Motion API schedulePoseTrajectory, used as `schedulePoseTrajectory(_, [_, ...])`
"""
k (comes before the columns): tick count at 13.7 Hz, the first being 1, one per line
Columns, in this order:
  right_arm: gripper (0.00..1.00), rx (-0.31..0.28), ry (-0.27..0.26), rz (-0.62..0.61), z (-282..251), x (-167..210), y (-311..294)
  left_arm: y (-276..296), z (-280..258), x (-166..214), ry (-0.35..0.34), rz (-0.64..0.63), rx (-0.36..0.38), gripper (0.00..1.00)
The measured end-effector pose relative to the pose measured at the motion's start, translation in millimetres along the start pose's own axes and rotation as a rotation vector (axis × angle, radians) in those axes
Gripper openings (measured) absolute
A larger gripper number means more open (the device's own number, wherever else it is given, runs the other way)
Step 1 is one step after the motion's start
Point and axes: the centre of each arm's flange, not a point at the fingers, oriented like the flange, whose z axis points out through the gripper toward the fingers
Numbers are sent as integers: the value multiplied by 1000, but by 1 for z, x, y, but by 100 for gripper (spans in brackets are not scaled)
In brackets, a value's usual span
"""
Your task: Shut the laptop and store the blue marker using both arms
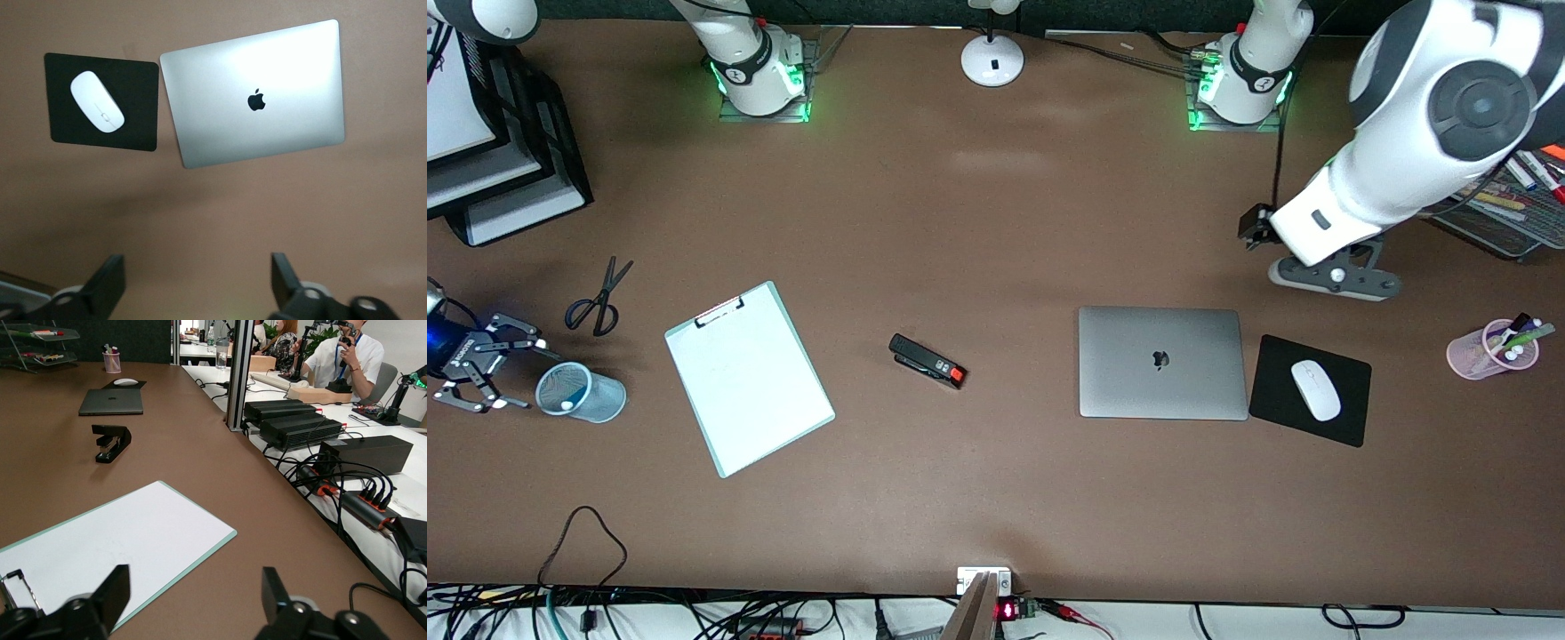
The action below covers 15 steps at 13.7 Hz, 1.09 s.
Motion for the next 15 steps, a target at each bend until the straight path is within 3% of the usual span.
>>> schedulePoseTrajectory(2, [100, 11, -25, 50, -4, 18, 4, -15, -13, -5, -2, 2, -7, 100])
schedulePoseTrajectory(4, [100, 40, -98, 107, -7, 52, 7, -35, -26, -9, 14, 20, -35, 100])
schedulePoseTrajectory(9, [100, 69, -339, 247, 2, 174, 7, -94, -45, -27, 45, 3, -37, 100])
schedulePoseTrajectory(15, [100, -19, -649, 459, 36, 289, -15, -98, -40, -29, 88, -17, -27, 100])
